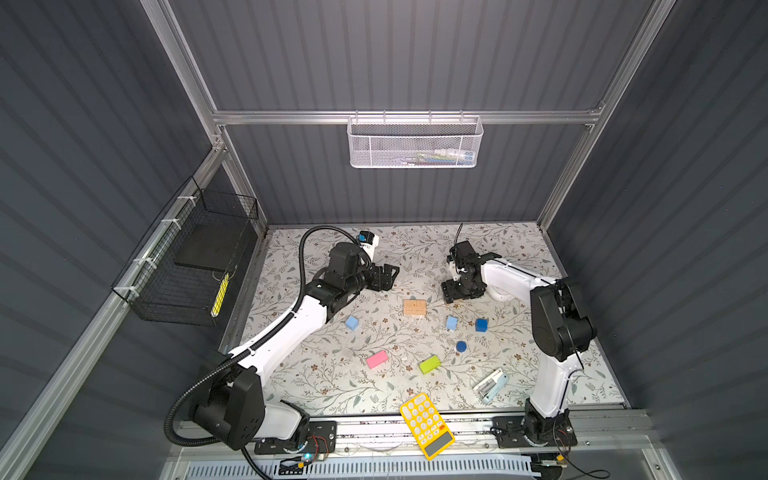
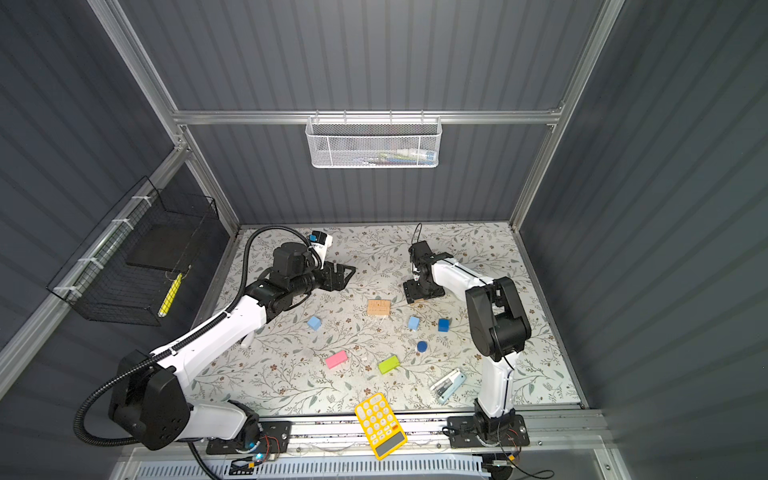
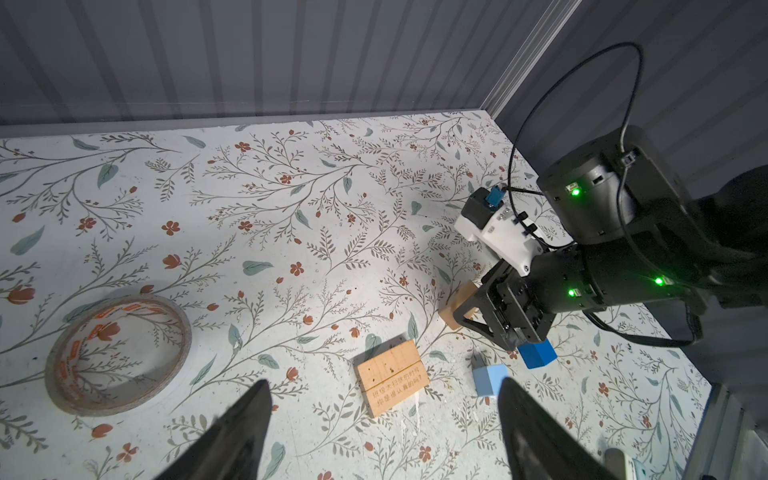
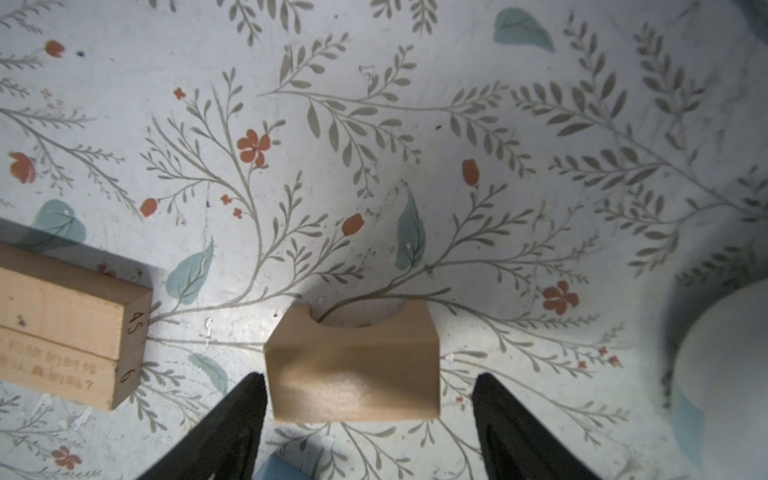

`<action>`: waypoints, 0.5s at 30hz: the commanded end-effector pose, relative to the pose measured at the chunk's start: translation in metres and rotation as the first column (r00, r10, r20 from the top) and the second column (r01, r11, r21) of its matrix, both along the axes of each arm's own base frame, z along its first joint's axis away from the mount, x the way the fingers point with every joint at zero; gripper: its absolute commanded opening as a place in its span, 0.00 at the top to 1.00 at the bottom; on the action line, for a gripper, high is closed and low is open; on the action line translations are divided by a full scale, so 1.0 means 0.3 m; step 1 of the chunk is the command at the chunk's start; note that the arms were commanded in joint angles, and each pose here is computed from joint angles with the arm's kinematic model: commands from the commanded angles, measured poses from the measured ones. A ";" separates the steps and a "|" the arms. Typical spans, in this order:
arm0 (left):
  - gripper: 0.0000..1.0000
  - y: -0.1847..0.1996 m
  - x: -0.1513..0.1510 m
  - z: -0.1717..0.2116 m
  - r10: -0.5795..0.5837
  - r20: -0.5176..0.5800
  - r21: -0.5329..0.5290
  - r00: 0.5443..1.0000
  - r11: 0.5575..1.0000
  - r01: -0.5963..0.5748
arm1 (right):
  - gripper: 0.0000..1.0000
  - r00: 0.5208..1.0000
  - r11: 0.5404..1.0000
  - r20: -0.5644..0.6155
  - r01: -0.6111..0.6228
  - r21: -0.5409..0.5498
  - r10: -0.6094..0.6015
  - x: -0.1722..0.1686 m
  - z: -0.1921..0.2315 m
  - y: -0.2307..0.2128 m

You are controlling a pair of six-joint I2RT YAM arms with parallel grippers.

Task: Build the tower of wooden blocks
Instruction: 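Lower the right gripper around the notched wooden block and close it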

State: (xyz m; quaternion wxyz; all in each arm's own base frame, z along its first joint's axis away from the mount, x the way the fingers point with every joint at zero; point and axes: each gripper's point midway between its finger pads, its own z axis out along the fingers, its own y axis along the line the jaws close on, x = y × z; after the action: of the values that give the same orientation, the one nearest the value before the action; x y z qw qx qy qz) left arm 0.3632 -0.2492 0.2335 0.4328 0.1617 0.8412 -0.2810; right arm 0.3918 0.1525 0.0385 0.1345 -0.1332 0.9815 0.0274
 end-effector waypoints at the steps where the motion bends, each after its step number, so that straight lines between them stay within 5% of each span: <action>1: 0.15 -0.009 0.006 -0.001 -0.011 -0.010 -0.014 1.000 1.000 0.011 | 0.20 1.000 1.000 -0.010 -0.007 -0.007 0.006 0.000 -0.017 0.016; 15: 0.15 -0.011 0.006 -0.008 -0.015 -0.013 -0.010 1.000 1.000 0.015 | 0.34 1.000 1.000 -0.013 -0.004 -0.026 0.004 0.000 -0.032 0.023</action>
State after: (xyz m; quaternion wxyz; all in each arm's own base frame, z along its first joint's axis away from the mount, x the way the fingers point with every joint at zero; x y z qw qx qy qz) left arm 0.3632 -0.2509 0.2291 0.4265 0.1637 0.8433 -0.2830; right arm 0.3891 0.1577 0.0314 0.1287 -0.1390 0.9817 0.0203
